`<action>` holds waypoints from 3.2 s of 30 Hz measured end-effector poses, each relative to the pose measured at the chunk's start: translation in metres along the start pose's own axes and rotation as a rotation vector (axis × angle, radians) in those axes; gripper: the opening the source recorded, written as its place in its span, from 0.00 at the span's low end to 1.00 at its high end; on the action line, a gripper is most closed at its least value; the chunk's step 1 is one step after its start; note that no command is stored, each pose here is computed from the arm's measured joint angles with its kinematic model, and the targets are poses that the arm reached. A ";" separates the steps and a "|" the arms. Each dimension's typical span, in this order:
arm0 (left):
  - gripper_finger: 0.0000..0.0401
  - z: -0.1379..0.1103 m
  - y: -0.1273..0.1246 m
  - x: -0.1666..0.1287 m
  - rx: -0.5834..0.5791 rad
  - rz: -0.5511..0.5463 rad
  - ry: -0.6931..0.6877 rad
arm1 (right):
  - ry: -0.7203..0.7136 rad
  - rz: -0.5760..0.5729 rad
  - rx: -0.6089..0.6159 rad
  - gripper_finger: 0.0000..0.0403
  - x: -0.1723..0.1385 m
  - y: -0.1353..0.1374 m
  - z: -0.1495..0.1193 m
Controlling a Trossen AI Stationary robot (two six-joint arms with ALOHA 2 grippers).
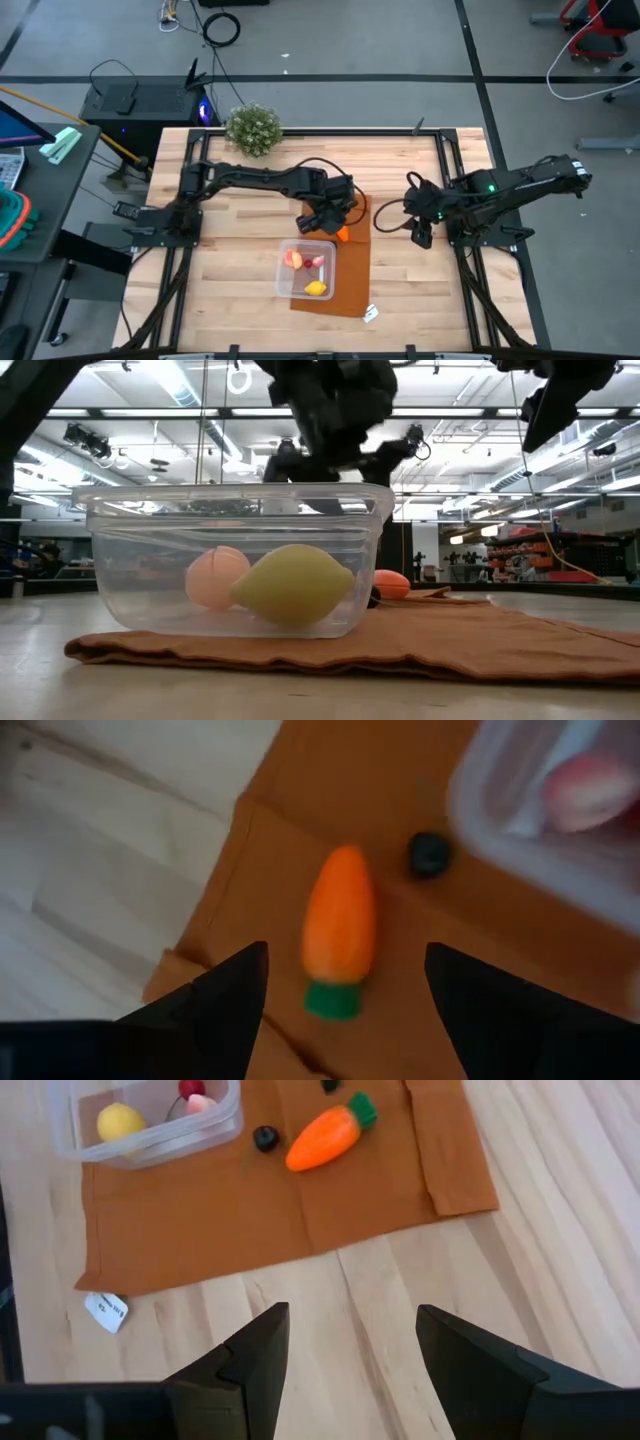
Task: Pick and placing Produce into tupperware
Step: Put the orange carrot into the transparent bin
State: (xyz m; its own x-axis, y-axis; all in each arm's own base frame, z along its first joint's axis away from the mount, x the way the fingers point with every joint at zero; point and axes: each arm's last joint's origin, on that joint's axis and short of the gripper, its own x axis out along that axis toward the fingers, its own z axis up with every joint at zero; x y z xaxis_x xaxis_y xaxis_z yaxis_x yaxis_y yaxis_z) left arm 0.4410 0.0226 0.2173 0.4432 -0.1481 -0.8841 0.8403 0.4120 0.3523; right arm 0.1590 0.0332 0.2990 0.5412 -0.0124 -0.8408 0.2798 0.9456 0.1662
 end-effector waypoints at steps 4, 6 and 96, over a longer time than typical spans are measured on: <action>0.69 -0.006 0.002 0.019 0.053 0.017 0.077 | -0.017 -0.005 0.002 0.47 -0.003 0.002 -0.002; 0.69 -0.007 0.003 0.022 0.107 0.036 0.102 | -0.026 -0.012 0.000 0.47 -0.003 0.002 -0.002; 0.49 -0.006 0.004 0.062 0.087 0.026 0.185 | -0.059 -0.007 -0.012 0.47 -0.003 0.003 0.001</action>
State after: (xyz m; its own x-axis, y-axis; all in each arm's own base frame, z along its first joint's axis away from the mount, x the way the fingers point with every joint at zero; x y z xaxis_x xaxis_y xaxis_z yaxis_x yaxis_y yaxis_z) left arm 0.4702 0.0201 0.1624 0.4073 0.0327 -0.9127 0.8566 0.3328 0.3942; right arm 0.1587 0.0364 0.3025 0.5850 -0.0382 -0.8102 0.2750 0.9491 0.1538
